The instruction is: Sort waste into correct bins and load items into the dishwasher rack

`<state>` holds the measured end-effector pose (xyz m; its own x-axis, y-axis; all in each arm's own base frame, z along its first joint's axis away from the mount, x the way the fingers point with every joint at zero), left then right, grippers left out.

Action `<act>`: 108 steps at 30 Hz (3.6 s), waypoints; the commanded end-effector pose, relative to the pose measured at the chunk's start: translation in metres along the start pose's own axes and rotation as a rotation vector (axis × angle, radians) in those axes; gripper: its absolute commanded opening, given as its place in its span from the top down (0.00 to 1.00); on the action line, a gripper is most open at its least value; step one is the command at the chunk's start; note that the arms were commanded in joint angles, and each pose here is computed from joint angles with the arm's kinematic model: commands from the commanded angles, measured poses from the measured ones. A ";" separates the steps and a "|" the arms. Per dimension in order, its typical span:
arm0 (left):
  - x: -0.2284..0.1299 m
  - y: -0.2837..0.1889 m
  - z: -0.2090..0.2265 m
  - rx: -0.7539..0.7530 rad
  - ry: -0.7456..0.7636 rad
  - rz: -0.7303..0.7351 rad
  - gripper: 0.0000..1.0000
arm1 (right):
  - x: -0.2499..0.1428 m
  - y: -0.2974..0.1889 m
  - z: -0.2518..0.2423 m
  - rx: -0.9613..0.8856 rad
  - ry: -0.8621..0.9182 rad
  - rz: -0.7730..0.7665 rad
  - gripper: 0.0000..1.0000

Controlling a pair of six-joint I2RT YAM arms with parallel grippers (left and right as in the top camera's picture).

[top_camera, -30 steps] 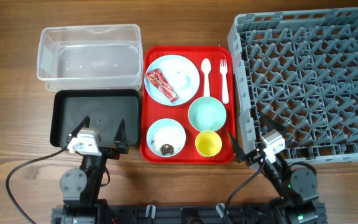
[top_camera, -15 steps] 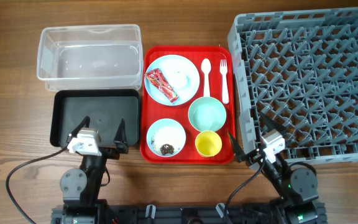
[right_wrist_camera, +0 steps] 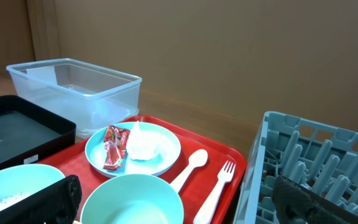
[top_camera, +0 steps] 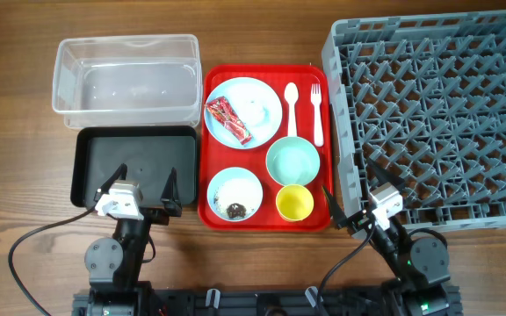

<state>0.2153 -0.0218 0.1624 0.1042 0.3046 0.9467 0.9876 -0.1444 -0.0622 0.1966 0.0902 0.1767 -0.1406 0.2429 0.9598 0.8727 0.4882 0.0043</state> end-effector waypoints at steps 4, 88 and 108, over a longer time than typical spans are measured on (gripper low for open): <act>-0.001 0.000 0.003 0.015 0.011 0.001 0.00 | -0.001 -0.001 -0.005 -0.036 -0.003 0.002 0.00; -0.138 0.043 -0.216 -0.066 0.213 1.354 0.52 | 0.172 0.002 -0.087 -0.215 0.558 0.599 0.00; -0.145 0.042 -0.215 -0.067 0.215 1.357 0.92 | 0.167 0.005 -0.086 -0.222 0.585 0.623 0.00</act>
<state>0.2183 -0.2754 0.0987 0.9467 -0.2524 0.2001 0.1285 -0.2738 -0.9532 0.2179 0.0646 0.3548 0.6134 -0.0658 0.7870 0.7755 0.2390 -0.5844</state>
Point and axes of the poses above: each gripper's point midway between its finger pads, its own y axis out along the fingers, its own z axis along the line the jaws close on, x = y × z, the point moved 3 cm from there along -y, back along the fingers, and after that the axes turned 10 degrees about -y, right-handed, at the moved point
